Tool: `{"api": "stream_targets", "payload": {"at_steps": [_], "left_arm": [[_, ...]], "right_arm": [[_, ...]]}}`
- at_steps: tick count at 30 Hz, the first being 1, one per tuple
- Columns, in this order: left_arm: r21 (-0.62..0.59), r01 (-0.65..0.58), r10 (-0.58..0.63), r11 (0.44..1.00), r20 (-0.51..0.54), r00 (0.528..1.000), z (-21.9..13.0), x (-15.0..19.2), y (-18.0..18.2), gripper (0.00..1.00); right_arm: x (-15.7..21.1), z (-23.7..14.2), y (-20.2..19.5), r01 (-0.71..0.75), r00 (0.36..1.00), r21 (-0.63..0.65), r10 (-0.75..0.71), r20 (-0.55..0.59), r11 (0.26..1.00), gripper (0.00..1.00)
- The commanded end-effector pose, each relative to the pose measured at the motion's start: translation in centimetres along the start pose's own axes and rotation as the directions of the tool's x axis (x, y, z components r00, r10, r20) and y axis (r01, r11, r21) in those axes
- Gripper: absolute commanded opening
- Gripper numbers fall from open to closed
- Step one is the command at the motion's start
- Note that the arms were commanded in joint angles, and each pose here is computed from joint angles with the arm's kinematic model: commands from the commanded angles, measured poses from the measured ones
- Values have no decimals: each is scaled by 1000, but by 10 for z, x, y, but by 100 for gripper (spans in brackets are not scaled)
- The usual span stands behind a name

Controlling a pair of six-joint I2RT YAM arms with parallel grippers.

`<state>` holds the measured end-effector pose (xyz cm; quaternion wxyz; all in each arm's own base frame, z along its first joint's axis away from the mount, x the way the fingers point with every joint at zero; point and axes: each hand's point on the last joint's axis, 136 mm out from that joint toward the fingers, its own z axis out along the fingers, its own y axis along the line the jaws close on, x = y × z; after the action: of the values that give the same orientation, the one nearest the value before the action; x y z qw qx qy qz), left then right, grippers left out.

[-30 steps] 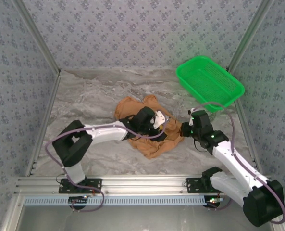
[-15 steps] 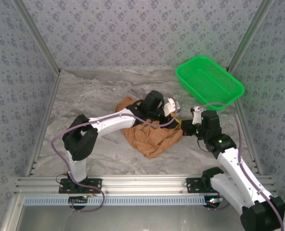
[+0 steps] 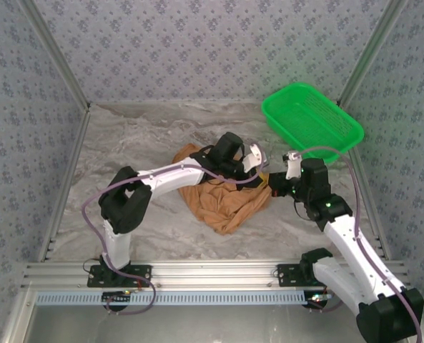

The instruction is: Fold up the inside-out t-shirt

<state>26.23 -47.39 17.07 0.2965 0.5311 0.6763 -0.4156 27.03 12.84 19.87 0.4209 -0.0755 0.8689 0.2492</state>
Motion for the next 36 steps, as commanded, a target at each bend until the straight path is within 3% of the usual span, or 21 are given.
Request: {"api": "stream_targets", "payload": {"at_steps": [1, 5, 9, 15, 22, 26, 28, 30, 36], "left_arm": [[-102, 58, -45, 993, 132, 990, -34, -49, 19, 0], [-293, 209, -138, 933, 245, 960, -81, -74, 45, 0], [-380, 290, -178, 879, 303, 936, -108, -77, 48, 0], [-421, 344, -221, 839, 315, 923, -121, -70, 50, 0], [-418, 341, -219, 842, 313, 924, -125, -71, 45, 0], [-434, 333, -205, 837, 315, 927, -130, -71, 45, 0], [-440, 330, -199, 835, 318, 927, -133, -72, 44, 0], [-467, 336, -194, 818, 326, 925, -140, -72, 47, 0], [-585, 403, -156, 704, 426, 891, -201, -84, 64, 0]], "right_arm": [[-34, -9, 2, 50, 998, 42, -52, 40, 998, 5], [-49, -18, -18, 49, 999, 203, -47, -17, 978, 26], [-48, -26, 2, 63, 998, 169, -61, -18, 984, 44], [-4, 12, 58, 35, 999, -39, -37, -37, 999, 51], [25, 62, 73, 29, 998, -39, -31, -52, 999, 60], [43, 79, 50, 35, 993, 81, -25, -112, 996, 46], [47, 81, 41, 37, 992, 108, -23, -124, 993, 29], [40, 76, 46, 52, 992, 69, -44, -120, 996, 18], [-14, 9, 69, 156, 987, -133, -160, -22, 979, 1]]}}
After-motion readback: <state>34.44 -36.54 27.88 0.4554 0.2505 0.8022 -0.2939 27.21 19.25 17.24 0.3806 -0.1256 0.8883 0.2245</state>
